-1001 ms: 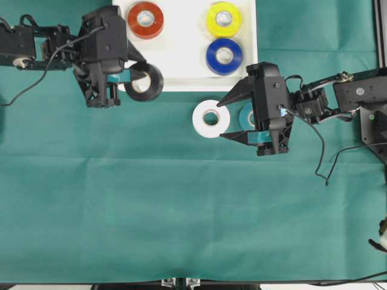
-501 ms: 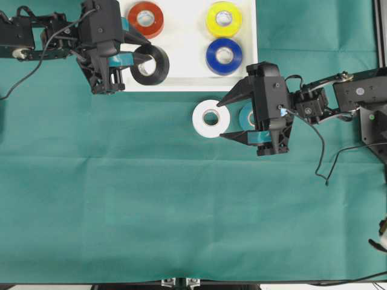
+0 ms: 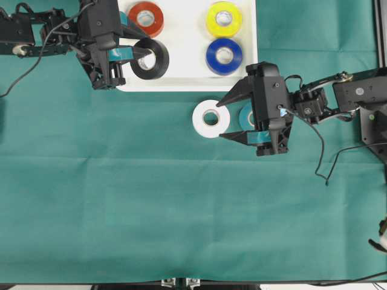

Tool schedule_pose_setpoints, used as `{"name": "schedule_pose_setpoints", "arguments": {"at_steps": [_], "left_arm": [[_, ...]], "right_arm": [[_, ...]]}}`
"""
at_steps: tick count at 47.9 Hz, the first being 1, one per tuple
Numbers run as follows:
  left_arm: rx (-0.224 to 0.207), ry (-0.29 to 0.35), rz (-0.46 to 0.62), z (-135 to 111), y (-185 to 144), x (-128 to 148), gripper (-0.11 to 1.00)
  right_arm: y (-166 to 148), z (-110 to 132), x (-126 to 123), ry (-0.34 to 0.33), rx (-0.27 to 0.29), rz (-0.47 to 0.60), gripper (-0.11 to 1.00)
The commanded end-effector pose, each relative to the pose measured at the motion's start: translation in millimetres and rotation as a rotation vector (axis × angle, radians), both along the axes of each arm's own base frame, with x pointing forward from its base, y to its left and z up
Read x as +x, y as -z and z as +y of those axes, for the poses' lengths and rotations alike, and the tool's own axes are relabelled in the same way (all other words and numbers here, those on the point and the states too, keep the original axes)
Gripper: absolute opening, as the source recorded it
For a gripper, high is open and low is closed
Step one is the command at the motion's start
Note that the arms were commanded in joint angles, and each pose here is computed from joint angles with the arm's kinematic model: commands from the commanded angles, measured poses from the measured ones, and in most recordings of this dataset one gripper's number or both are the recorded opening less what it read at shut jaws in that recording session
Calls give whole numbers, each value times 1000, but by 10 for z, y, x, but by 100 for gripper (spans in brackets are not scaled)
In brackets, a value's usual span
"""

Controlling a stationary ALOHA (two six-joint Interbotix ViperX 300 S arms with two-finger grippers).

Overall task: Put the tape alternately from left to right into the white case.
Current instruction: 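Lift the black roll and carry it into the white tray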

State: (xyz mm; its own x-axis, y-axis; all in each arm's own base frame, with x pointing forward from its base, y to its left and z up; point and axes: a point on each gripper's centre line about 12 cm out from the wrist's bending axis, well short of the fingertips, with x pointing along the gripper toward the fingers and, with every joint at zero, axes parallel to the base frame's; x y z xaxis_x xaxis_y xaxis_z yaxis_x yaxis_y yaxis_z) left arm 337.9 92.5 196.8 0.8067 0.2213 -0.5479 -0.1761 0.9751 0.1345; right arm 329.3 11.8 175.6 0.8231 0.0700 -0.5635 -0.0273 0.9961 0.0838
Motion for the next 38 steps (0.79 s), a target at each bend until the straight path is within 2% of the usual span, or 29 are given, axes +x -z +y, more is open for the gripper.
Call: {"name": "schedule_pose_setpoints", "arguments": {"at_steps": [1, 15, 26, 38], "left_arm": [[11, -4, -40, 17, -80, 20, -5], [17, -23, -42, 90, -56, -3, -5], [-17, -4, 89, 154, 428, 425, -5], [-13, -39, 79, 342, 390, 535, -5]], "right_arm": [[-105, 12, 69, -5, 4, -37, 79], [-120, 13, 84, -6, 3, -41, 79], [-122, 14, 86, -3, 5, -39, 79], [-115, 34, 81, -10, 2, -36, 78]]}}
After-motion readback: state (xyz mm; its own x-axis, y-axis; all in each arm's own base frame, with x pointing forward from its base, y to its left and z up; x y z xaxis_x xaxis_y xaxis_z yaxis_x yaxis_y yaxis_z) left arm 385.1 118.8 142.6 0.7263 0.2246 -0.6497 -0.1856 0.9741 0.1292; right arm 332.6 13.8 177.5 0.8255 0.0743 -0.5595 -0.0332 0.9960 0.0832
